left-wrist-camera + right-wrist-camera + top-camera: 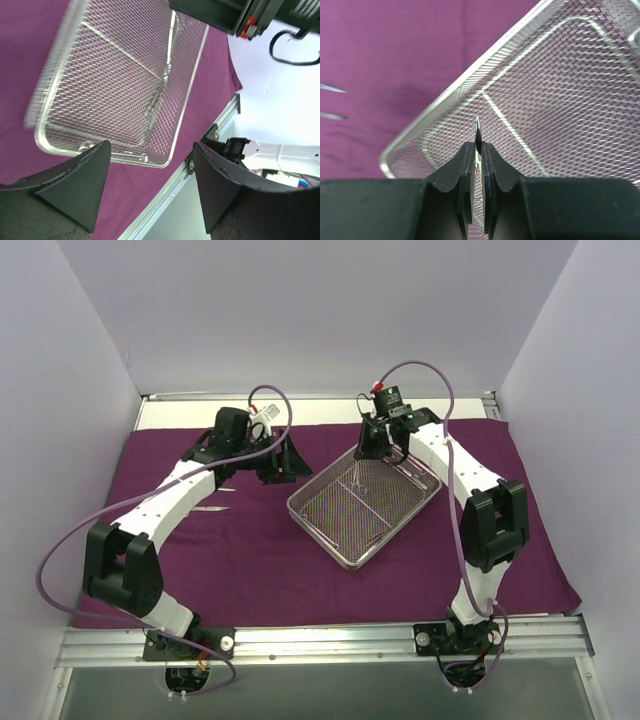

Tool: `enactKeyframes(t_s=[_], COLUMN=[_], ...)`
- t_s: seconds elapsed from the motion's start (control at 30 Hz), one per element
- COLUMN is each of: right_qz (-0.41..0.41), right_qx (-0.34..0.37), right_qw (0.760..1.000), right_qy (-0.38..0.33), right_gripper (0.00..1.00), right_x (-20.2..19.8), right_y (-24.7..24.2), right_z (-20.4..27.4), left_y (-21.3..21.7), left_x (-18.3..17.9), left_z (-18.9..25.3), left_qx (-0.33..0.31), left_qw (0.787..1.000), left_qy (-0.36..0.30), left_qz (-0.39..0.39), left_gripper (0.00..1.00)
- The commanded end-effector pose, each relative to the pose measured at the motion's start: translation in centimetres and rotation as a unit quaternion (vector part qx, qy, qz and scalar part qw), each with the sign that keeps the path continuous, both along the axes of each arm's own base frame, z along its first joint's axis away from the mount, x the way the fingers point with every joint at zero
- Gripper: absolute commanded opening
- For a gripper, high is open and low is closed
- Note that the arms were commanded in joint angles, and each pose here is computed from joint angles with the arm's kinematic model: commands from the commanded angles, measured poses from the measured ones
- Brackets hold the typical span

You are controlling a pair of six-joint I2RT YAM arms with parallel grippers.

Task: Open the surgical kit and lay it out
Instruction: Place the medical item in the surgical kit.

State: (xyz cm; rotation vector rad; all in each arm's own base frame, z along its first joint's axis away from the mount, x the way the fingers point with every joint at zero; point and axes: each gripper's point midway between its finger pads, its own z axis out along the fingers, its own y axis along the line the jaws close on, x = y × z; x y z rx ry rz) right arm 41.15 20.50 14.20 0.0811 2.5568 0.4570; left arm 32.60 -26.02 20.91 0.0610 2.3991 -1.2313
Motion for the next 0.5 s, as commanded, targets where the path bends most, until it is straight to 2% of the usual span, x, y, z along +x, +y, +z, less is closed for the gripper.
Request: enactKeyframes(t_s=[0.0,0.27,0.47], right_qz=[0.0,0.019,0.037], right_qx=[0.066,0.094,0.119], right_qw=[0.998,0.995,0.991], right_qy=[-0.024,-0.039,-0.041], right_gripper=[0.0,0.0,0.0], right_x=[-0.7,-1.6,-2.0], right_y=[1.6,2.4,3.3], right_z=[5.1,7.2,8.1], left_y=[-2.4,-5.2,-7.1], left_x=[1.1,0.8,0.4], left_z=[1.7,0.9,0.0], left_qx=[-0.014,-0.006,-0.002], left_qw=[0.999,0.999,0.999], left_qy=[-0.036,-0.032,-0.02], left_qz=[-0.01,-0.028,-0.045], left_gripper=[0.74,0.68,0.57])
